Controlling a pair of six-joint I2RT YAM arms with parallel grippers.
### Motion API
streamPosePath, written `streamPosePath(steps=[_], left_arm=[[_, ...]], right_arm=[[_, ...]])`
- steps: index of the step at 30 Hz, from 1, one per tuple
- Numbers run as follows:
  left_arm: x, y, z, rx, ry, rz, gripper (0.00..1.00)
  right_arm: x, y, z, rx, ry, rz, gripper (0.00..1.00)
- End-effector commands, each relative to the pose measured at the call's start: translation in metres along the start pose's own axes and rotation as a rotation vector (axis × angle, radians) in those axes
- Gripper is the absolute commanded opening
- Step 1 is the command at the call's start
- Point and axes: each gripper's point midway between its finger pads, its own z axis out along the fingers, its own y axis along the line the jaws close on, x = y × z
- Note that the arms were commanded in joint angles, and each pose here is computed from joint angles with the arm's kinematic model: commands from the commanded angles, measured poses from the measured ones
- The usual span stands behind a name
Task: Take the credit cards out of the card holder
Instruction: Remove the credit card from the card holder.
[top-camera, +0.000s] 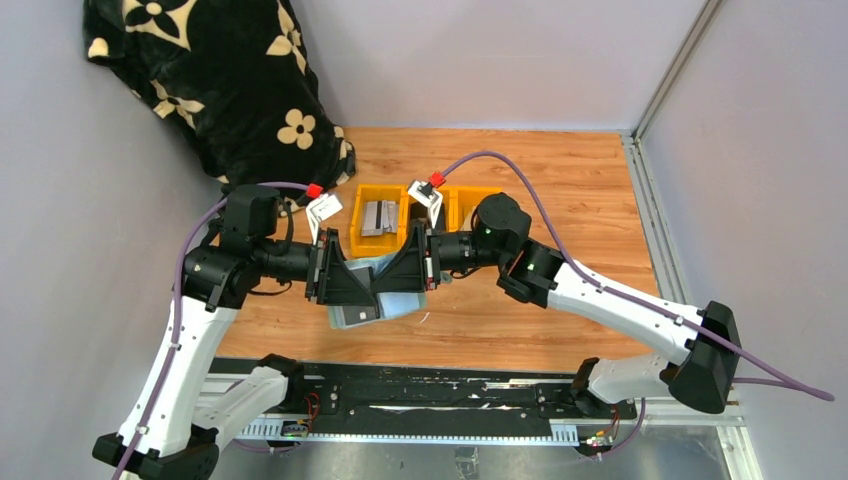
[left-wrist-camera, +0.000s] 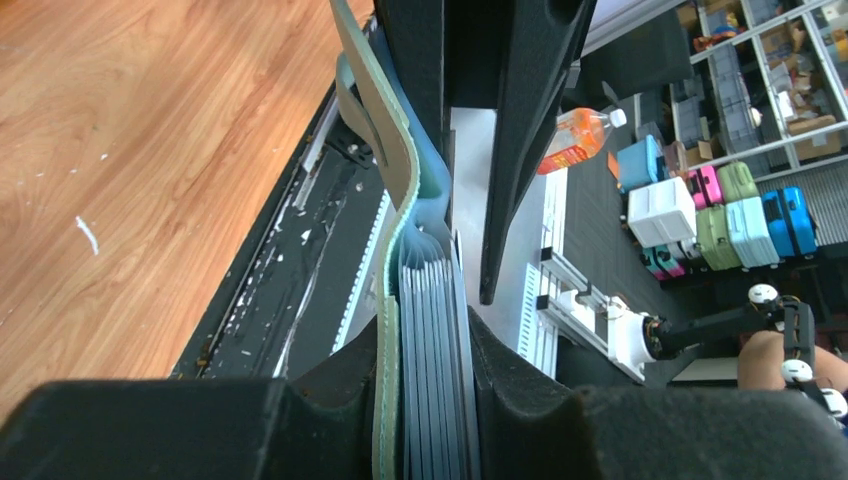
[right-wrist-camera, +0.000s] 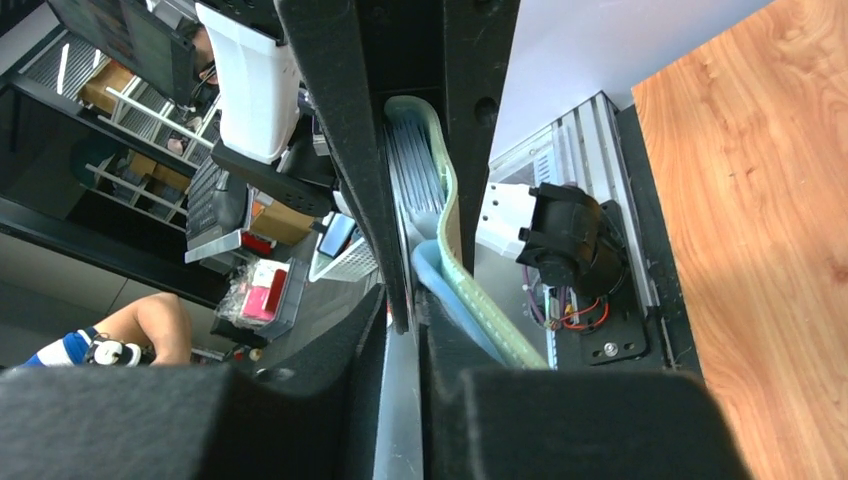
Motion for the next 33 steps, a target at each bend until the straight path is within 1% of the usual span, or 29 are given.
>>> streamPosePath(steps=[1,5,9,11,13,15,18,25,28,31,32,33], left_arm=[[-0.008,-0.020,0.000,0.127,0.007,0.082,0.27],[-0.008,-0.025,-0.001,0.149,0.009,0.089,0.26],[-0.004,-0.031,-0.003,0.165,0.007,0.102,0.30],[-0.003,-0.034,-0.005,0.162,0.002,0.111,0.31],[-0.002,-0.037,-0.006,0.167,0.001,0.108,0.31],[-0.003,-0.039,-0.007,0.171,0.000,0.109,0.28],[-0.003,-0.040,-0.007,0.172,-0.001,0.111,0.20],[-0.004,-0.039,-0.006,0.168,0.001,0.099,0.18],[-0.005,-0.038,-0.006,0.163,0.000,0.095,0.11],[-0.006,-0.035,-0.005,0.154,0.000,0.086,0.00],[-0.006,-0.034,-0.005,0.149,-0.001,0.086,0.00],[-0.007,-0.031,-0.004,0.138,-0.002,0.086,0.00]], right_arm=[[0.019,0.002,0.017,0.022,0.065,0.025,0.16],[0.025,-0.010,0.018,0.060,0.060,0.052,0.00],[0.016,-0.033,0.006,0.161,0.015,0.062,0.00],[0.007,-0.047,-0.006,0.225,-0.029,0.077,0.00],[-0.002,-0.059,-0.019,0.283,-0.083,0.083,0.00],[-0.005,-0.068,-0.029,0.319,-0.114,0.089,0.00],[-0.007,-0.072,-0.038,0.341,-0.141,0.092,0.00],[-0.008,-0.065,-0.047,0.334,-0.155,0.075,0.00],[-0.010,-0.064,-0.050,0.334,-0.157,0.071,0.00],[-0.012,-0.060,-0.050,0.308,-0.161,0.068,0.00],[-0.012,-0.056,-0.047,0.281,-0.154,0.071,0.00],[-0.011,-0.053,-0.044,0.252,-0.145,0.078,0.05]])
